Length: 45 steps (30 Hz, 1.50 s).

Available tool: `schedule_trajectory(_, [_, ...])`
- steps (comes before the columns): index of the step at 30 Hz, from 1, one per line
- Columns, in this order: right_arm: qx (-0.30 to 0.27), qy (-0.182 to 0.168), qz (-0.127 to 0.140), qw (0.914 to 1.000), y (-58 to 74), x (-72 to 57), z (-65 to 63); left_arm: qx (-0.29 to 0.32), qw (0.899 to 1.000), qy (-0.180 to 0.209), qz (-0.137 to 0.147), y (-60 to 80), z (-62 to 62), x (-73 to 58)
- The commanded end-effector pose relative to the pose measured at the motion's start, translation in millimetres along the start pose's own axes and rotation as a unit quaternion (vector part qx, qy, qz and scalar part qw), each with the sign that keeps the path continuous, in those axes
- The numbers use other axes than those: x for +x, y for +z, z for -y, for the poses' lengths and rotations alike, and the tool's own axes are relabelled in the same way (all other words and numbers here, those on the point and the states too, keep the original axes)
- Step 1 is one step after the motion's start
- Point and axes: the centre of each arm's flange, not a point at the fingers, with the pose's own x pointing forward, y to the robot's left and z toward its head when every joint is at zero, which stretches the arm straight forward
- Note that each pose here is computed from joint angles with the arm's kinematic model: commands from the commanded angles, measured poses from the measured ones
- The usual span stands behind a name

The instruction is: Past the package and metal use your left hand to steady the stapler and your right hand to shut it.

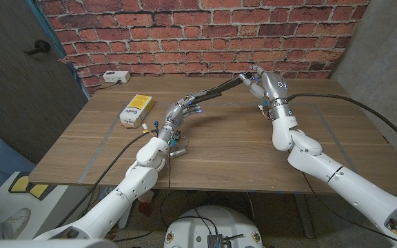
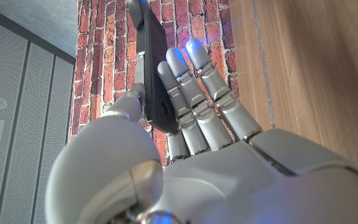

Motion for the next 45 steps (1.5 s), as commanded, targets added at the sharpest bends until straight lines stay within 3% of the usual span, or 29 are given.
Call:
schedule_trajectory(1, [0.032, 0.001, -0.006, 0.9995, 5.1, 3.5, -6.1, -0.004, 1.000, 0.000, -0.001, -0.7, 0.5, -1.8])
schedule_trajectory(18, [0.044, -0.034, -0.014, 0.9983, 12.6, -1.7, -8.9, -0.005, 1.000, -0.002, -0.004, -2.5, 0.4, -4.7])
schedule_trajectory(30, [0.054, -0.036, -0.016, 0.9978, 18.3, 1.0, -18.0, -0.005, 1.000, -0.003, -0.005, -3.3, -0.8, -4.9])
schedule_trajectory(45, [0.054, -0.048, 0.002, 0.9974, 23.3, -0.5, -21.6, -0.005, 1.000, -0.005, -0.007, -4.1, 1.0, -2.9])
